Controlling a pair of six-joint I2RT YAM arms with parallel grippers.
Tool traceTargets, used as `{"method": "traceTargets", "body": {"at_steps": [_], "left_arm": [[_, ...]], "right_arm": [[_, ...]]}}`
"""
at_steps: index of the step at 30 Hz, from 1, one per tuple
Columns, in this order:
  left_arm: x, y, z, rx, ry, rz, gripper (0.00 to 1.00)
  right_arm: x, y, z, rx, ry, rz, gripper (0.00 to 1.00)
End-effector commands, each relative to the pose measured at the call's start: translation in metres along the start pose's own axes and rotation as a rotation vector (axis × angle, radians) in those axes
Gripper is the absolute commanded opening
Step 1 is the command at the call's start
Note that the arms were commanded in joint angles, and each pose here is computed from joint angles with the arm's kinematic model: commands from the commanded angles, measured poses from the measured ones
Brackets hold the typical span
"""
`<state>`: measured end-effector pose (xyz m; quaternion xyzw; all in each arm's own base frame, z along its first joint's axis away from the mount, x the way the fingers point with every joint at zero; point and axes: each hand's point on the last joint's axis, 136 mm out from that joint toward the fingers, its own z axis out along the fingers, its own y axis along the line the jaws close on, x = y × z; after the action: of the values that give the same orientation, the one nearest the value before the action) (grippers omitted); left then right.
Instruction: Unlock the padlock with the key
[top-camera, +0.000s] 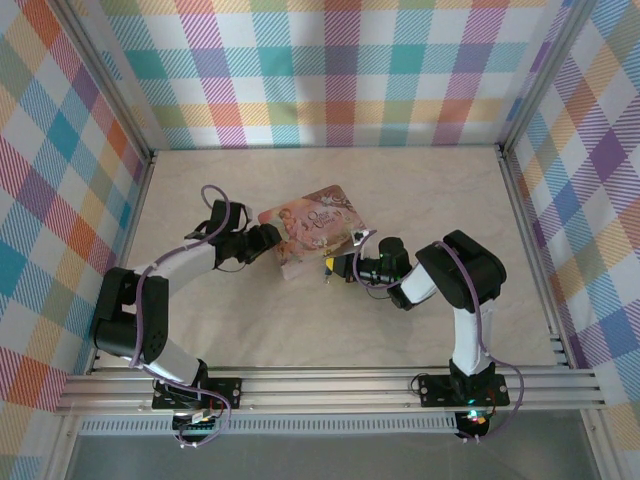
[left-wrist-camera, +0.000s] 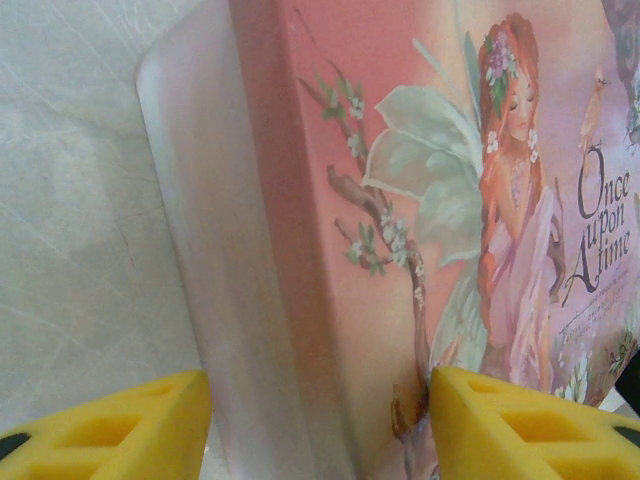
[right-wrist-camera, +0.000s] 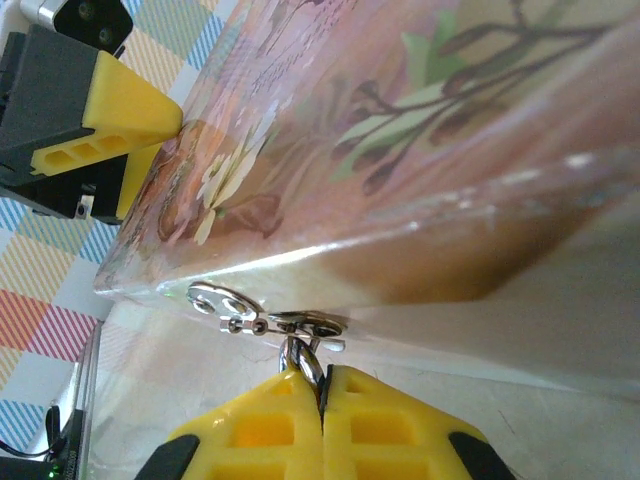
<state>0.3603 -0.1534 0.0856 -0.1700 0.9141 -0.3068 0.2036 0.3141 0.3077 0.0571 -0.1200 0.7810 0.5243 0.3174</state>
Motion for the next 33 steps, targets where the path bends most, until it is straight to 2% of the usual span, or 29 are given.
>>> {"method": "traceTargets", "body": {"at_steps": [1, 15, 33], "left_arm": [[0.041, 0.031, 0.002, -0.117, 0.108, -0.038, 0.58], [0.055, 0.04, 0.006, -0.134, 0.133, -0.047, 0.58], [0.062, 0.044, 0.009, -0.145, 0.146, -0.047, 0.6]], "right_arm": [[-0.004, 0.003, -0.005, 0.008, -0.029, 0.045, 0.0], [-0.026, -0.01, -0.021, 0.075, -0.124, 0.105, 0.0], [-0.069, -0.007, -0.017, 0.1, -0.244, 0.184, 0.0]]}}
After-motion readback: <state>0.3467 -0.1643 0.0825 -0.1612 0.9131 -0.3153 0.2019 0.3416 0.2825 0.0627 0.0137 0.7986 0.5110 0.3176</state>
